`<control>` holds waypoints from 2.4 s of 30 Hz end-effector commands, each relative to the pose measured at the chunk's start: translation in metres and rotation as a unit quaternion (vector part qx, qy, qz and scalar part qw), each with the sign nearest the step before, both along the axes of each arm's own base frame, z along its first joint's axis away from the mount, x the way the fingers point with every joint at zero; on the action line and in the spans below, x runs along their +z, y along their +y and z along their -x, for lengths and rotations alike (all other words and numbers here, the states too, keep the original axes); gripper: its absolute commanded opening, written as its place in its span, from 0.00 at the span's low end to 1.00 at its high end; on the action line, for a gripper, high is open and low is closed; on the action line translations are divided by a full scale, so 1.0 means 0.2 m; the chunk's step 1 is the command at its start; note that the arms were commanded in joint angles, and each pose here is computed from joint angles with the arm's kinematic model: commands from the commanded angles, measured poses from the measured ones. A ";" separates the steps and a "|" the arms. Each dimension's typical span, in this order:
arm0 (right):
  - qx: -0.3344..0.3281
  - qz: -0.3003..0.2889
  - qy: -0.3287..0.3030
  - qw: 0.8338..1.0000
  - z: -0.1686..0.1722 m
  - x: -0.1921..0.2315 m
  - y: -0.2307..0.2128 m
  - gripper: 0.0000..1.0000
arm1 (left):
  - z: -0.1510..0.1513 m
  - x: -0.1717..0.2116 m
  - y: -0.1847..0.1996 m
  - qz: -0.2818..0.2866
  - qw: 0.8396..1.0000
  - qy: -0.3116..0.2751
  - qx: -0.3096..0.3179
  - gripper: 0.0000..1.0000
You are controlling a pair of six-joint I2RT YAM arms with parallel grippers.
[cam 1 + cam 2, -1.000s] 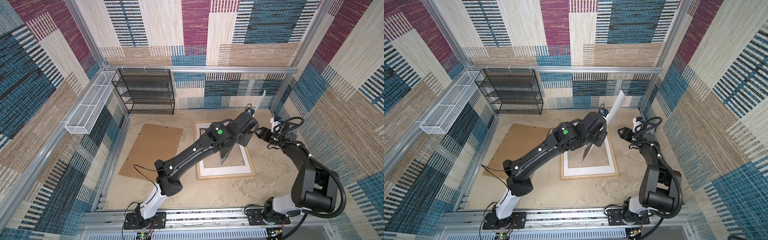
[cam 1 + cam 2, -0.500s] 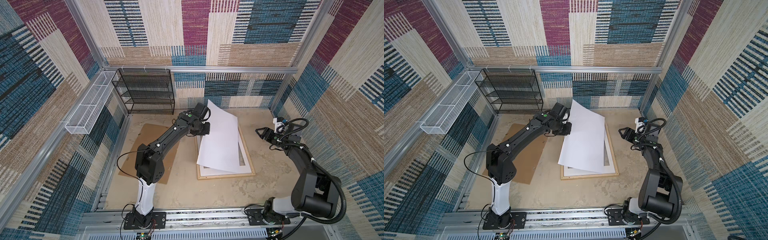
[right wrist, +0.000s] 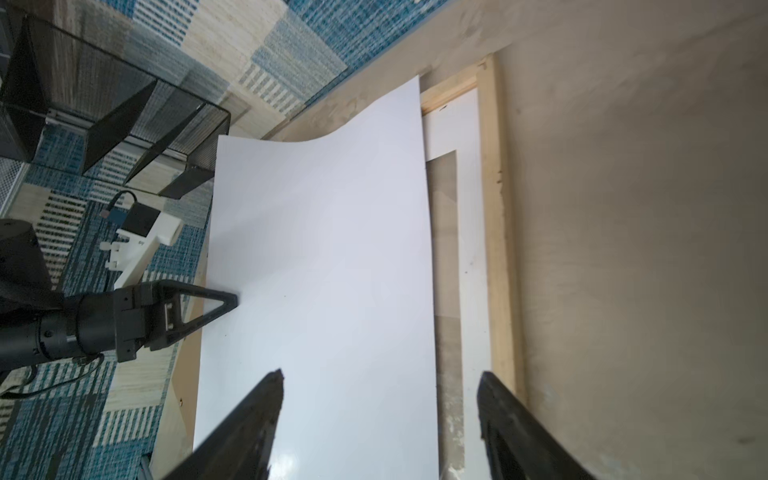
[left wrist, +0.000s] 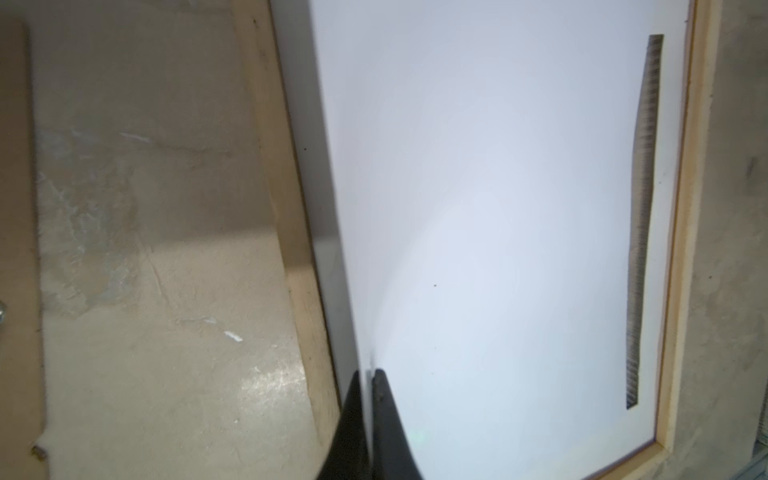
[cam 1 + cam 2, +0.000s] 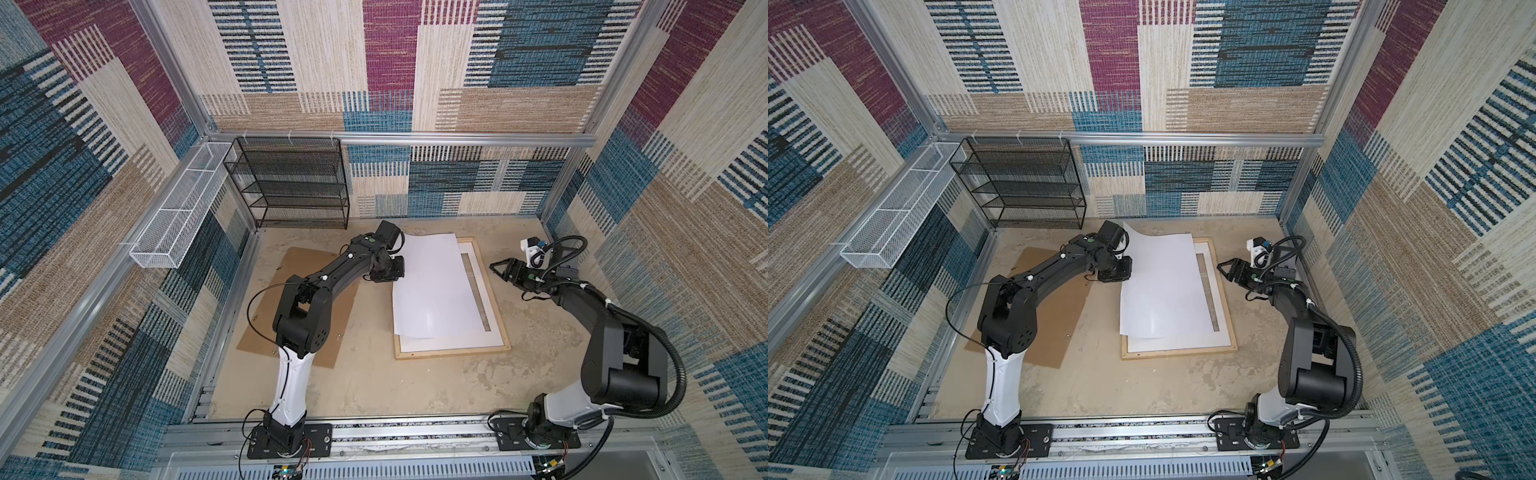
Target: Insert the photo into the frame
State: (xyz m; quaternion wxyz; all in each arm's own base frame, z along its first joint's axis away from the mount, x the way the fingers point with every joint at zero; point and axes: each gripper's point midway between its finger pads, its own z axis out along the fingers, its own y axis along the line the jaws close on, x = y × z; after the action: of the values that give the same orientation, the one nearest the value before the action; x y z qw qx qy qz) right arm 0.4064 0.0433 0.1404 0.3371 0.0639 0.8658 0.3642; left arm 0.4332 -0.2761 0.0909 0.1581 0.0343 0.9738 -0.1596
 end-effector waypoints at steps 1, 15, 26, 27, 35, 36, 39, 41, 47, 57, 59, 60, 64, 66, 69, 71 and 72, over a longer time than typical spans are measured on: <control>0.029 -0.007 0.000 1.000 -0.05 -0.05 0.11 0.74 | -0.01 -0.06 0.11 -0.058 0.998 -0.009 -0.004 0.00; 0.095 0.007 0.053 0.994 -0.14 -0.32 0.47 0.72 | 0.03 -0.19 0.51 -0.225 0.974 0.005 0.029 0.00; 0.143 0.005 0.062 0.988 -0.17 -0.38 0.72 0.71 | 0.05 -0.16 0.70 -0.316 0.948 0.004 0.031 0.00; 0.145 0.005 0.061 0.987 -0.17 -0.38 0.74 0.71 | 0.05 -0.15 0.70 -0.318 0.947 0.004 0.032 0.00; 0.178 -0.010 0.061 0.982 -0.16 -0.39 0.90 0.70 | 0.05 -0.19 0.70 -0.318 0.948 0.012 0.030 0.00; 0.182 -0.011 0.062 0.981 -0.16 -0.39 0.91 0.70 | 0.05 -0.19 0.70 -0.316 0.948 0.013 0.029 0.00; 0.191 -0.018 0.063 0.979 -0.15 -0.39 0.96 0.69 | 0.06 -0.20 0.69 -0.312 0.950 0.016 0.028 0.00; 0.198 -0.029 0.063 0.978 -0.15 -0.39 0.98 0.66 | 0.06 -0.19 0.69 -0.309 0.951 0.016 0.028 0.00; 0.214 -0.048 0.055 0.974 -0.14 -0.34 1.00 0.50 | 0.06 -0.18 0.66 -0.294 0.955 0.017 0.028 0.00; 0.215 -0.040 0.052 0.974 -0.14 -0.32 1.00 0.02 | 0.07 -0.16 0.64 -0.280 0.960 0.015 0.027 0.00; 0.212 -0.025 0.049 0.976 -0.15 -0.30 0.98 0.00 | 0.07 -0.13 0.62 -0.265 0.964 0.010 0.028 0.00; 0.212 -0.018 0.045 0.976 -0.15 -0.29 0.97 0.00 | 0.07 -0.11 0.59 -0.251 0.968 0.006 0.026 0.00; 0.201 0.017 0.032 0.979 -0.17 -0.21 0.88 0.00 | 0.06 -0.01 0.47 -0.184 0.982 -0.019 0.019 0.00; 0.186 0.034 0.029 0.982 -0.17 -0.17 0.79 0.00 | 0.05 0.04 0.40 -0.152 0.988 -0.033 0.017 0.00; 0.153 0.062 0.034 0.986 -0.16 -0.14 0.63 0.00 | 0.04 0.08 0.27 -0.100 0.994 -0.051 0.013 0.00; 0.123 0.083 0.040 0.988 -0.16 -0.13 0.52 0.00 | 0.04 0.09 0.18 -0.066 0.996 -0.061 0.009 0.00; 0.104 0.095 0.046 0.989 -0.16 -0.13 0.45 0.00 | 0.03 0.09 0.14 -0.051 0.996 -0.068 0.009 0.00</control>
State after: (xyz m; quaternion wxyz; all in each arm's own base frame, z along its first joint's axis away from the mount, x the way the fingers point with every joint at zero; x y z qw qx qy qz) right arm 0.4431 0.1619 0.1223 0.2633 -0.0630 0.8907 0.3651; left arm 0.4206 -0.2171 0.1007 0.2026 0.0537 0.9772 -0.0325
